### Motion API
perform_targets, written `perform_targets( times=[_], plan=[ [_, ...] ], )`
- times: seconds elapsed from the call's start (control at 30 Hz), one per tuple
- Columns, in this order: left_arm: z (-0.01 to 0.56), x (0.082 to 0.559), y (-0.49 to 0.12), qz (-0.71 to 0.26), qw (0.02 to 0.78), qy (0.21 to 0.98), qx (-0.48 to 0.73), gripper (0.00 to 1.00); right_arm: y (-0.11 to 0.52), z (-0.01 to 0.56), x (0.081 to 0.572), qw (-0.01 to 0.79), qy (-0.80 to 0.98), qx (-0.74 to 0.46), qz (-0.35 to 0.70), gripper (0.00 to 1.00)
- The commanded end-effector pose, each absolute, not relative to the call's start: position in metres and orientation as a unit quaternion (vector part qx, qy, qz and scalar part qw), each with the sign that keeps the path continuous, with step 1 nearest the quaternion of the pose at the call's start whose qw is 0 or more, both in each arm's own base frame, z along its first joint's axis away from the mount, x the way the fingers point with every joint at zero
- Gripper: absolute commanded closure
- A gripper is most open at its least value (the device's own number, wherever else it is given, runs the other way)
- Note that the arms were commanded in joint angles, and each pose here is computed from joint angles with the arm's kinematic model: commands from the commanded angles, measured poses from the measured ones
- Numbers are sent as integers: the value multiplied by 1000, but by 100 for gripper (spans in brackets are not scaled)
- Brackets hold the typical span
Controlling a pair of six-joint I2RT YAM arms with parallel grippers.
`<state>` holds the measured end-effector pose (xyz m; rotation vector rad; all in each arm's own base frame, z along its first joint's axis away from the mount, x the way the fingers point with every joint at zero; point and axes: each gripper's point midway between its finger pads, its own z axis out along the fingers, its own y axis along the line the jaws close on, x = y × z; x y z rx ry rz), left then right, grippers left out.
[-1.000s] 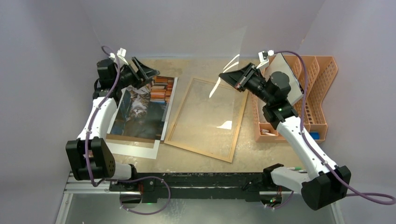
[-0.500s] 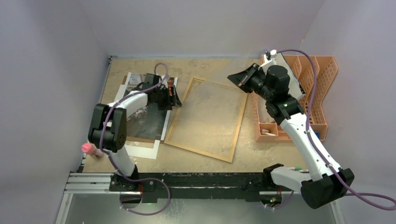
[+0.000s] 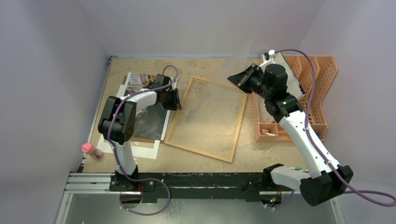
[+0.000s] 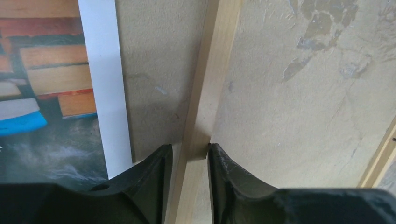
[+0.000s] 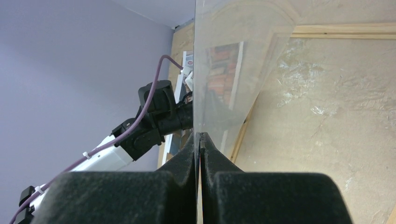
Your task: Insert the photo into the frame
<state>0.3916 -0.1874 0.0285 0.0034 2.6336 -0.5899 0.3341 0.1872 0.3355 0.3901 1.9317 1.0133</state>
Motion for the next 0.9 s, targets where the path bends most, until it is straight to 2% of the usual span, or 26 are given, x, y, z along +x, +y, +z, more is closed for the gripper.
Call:
perform_targets(
  times=[0.0,0.13,0.43,0.73,0.87],
  plan=[
    [23,389,-173,-173,213,961,-15,67,198,350,337,454,764,131,440,100],
    [10,375,-162,-148,183,971,-32,75,213,343,336,430,766,102,468,100],
    [0,346,-136,-88,151,983,-64,82,225,325,337,401,774,79,483,100],
    [-3,327,-124,-74,135,984,-93,82,229,323,331,397,774,56,489,100],
    [-4,309,-120,-82,100,985,-117,83,235,342,334,433,755,0,492,100]
  ],
)
